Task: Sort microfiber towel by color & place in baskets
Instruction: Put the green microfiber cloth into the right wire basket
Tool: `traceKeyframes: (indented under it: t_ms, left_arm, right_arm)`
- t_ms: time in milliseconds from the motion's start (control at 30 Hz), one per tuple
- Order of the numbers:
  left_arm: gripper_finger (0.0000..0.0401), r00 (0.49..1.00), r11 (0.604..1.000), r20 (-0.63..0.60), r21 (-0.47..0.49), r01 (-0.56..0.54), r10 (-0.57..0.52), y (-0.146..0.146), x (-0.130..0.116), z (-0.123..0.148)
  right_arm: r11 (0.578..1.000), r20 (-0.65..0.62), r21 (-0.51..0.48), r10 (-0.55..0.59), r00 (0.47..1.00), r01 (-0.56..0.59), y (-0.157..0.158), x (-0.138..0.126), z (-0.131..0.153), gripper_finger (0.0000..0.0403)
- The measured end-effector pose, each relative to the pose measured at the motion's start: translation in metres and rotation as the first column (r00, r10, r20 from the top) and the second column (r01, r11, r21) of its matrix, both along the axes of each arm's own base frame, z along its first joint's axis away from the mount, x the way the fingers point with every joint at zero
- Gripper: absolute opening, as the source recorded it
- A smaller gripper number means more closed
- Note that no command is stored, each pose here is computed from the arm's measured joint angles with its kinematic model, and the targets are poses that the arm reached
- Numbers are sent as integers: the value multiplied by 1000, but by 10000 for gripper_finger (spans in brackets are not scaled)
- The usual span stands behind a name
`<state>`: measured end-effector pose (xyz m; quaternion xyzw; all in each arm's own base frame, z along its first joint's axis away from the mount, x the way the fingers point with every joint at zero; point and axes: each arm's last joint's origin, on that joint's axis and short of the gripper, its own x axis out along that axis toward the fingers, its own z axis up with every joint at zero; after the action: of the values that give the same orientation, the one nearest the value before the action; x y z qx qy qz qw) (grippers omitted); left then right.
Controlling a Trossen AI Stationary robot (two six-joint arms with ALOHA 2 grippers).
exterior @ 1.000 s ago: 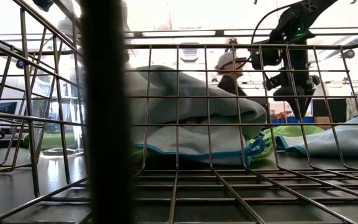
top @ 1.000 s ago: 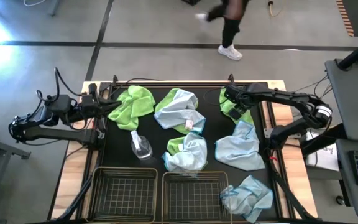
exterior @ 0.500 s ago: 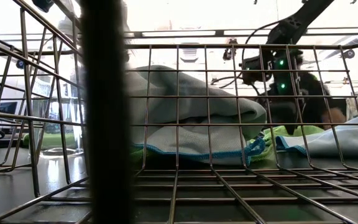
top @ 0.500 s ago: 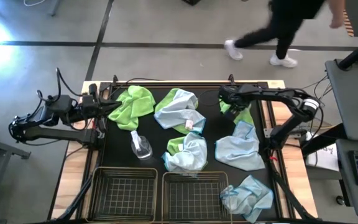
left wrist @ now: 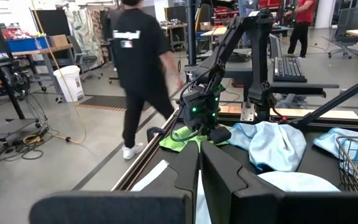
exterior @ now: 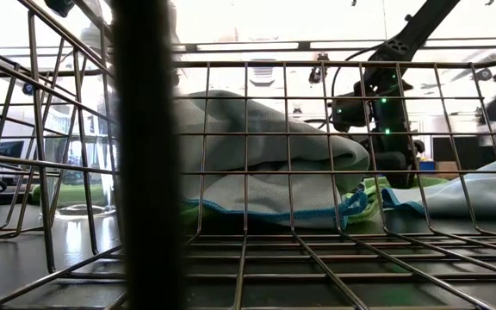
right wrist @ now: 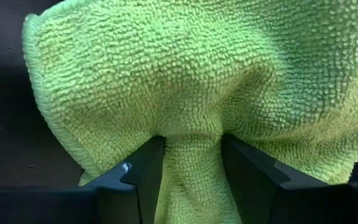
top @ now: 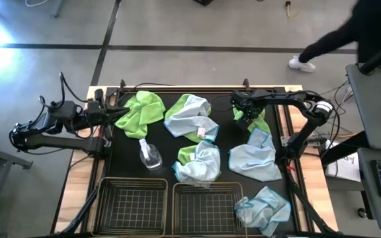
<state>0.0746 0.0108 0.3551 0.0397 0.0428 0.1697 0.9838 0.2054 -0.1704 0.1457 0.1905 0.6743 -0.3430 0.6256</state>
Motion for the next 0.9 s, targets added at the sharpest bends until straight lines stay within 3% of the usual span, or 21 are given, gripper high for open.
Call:
traceKeyframes:
  t_ms: [200,533,900]
  left_arm:
    - [2,1000,1000,0,0,0,0,0,0,0]
    - [2,1000,1000,0,0,0,0,0,0,0]
    - [2,1000,1000,0,0,0,0,0,0,0]
  right_arm:
    - [1000,26,-21,0,1000,1,0,0,6,118]
    - [999,43,-34,0,999,1,0,0,8,17]
    - [999,55,-43,-4,998,7,1,-1,13,10]
